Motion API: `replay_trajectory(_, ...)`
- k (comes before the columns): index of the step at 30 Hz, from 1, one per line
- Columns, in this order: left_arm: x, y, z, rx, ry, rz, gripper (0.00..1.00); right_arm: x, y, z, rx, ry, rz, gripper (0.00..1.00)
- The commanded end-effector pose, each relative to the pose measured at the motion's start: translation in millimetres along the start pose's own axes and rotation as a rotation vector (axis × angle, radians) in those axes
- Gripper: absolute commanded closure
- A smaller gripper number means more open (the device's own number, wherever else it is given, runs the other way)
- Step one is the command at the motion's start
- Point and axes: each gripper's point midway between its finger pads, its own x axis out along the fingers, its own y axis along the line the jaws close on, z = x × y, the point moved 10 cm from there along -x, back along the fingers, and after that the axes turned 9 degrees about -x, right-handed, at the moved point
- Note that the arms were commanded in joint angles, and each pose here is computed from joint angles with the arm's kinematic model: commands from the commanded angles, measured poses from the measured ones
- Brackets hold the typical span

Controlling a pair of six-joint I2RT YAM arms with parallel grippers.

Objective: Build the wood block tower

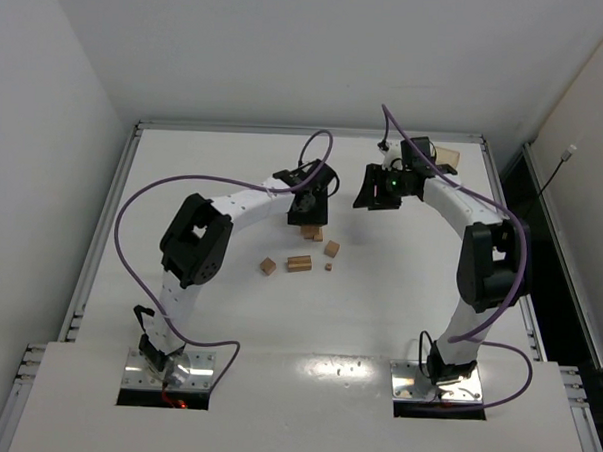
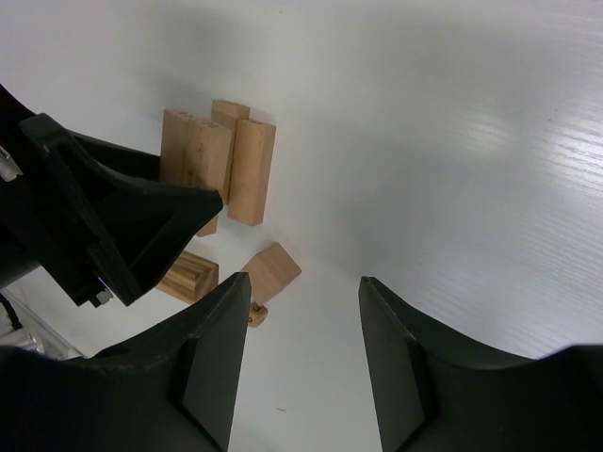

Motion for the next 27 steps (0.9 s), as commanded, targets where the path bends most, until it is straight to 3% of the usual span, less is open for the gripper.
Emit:
replay_trajectory(1,-1.9,-11.5,3.3,-0.014,-0.035,-0.012,1.0,-6.7,2.0,4.8,-0.007,-0.029,-0.008,0.53)
replay_trajectory(24,14.3,-19.7,-6.3,-0.003,-0.014,-0.003,1.0,-6.4,-8.9,0.3,0.02,-0.006,-0.006,0.53)
replay_trajectory(26,16.0,-18.8,-7.6,-0.003,-0.014,-0.003,0.96,-3.8,-9.5,-1.2,0.024,0.002,0.003,0.53)
replay_trajectory(27,16.0,-18.8,-7.6,-0.003,-0.014,-0.003,0.89,-3.8,-9.5,-1.2,0.024,0.002,0.003,0.53)
